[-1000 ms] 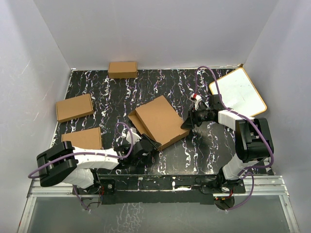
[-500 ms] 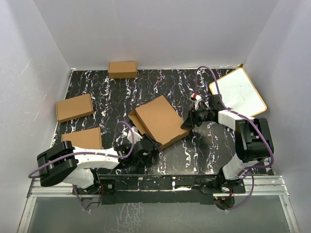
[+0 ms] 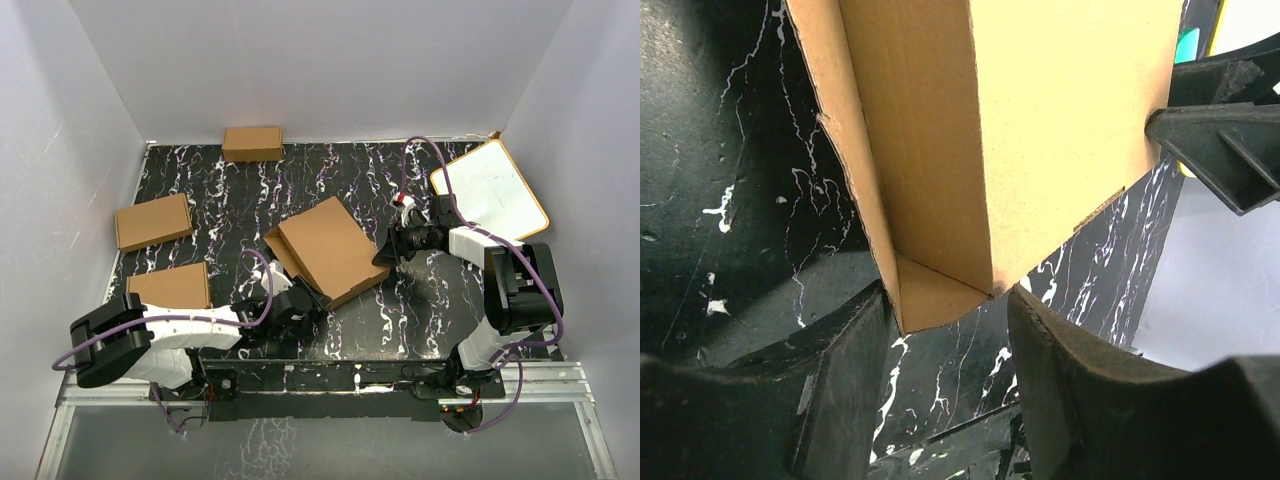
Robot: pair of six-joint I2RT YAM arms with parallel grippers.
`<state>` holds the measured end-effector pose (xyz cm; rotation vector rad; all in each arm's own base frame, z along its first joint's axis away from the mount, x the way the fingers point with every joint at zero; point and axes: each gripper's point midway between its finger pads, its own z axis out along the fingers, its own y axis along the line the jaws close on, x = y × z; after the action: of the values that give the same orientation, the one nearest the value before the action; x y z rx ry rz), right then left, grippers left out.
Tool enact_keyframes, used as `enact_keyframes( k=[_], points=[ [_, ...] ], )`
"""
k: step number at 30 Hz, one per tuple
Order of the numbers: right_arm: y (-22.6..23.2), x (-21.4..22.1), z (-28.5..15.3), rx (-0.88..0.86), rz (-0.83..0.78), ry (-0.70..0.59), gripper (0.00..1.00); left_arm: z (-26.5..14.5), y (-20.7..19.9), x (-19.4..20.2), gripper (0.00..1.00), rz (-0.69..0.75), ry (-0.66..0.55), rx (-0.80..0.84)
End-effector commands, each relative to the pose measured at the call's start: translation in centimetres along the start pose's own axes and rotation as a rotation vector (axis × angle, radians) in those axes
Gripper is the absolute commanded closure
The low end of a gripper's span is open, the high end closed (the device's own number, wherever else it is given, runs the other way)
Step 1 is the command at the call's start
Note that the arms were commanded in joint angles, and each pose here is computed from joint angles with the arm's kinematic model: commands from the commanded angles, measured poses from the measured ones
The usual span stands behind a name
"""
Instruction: Fold the paper box
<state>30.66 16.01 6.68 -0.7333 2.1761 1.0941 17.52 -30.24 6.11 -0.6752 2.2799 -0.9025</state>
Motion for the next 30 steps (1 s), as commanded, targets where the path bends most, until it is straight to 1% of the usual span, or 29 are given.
enact_keyframes(
  k=[1, 3, 12, 17, 20, 21, 27, 30],
  points=[
    [-0.2, 1.4, 0.5, 0.009, -0.006, 0.038, 0.48, -0.3, -1.9, 0.4, 0.56, 0.002, 0.022, 0.029],
    [-0.2, 1.4, 0.5, 0.009, -0.006, 0.038, 0.48, -0.3, -2.0, 0.5, 0.59, 0.005, 0.026, 0.028],
    [-0.1, 1.4, 0.5, 0.005, -0.007, 0.039, 0.48, -0.2, -1.9, 0.4, 0.64, 0.014, 0.022, 0.014],
    [-0.1, 1.4, 0.5, 0.006, -0.009, 0.038, 0.48, -0.2, -2.0, 0.3, 0.71, 0.019, 0.017, 0.016],
    [-0.1, 1.4, 0.5, 0.006, -0.009, 0.037, 0.48, -0.4, -2.0, 0.2, 0.7, 0.036, 0.017, 0.015],
    [-0.1, 1.4, 0.5, 0.006, -0.009, 0.037, 0.48, -0.5, -2.0, 0.2, 0.66, 0.043, 0.018, 0.015],
    [-0.1, 1.4, 0.5, 0.007, -0.009, 0.038, 0.48, -2.1, -1.3, -0.5, 0.28, 0.14, 0.026, 0.023],
    [-0.1, 1.4, 0.5, 0.008, -0.007, 0.038, 0.48, -3.4, -0.7, -1.3, 0.13, 0.225, 0.02, 0.026]
  ],
)
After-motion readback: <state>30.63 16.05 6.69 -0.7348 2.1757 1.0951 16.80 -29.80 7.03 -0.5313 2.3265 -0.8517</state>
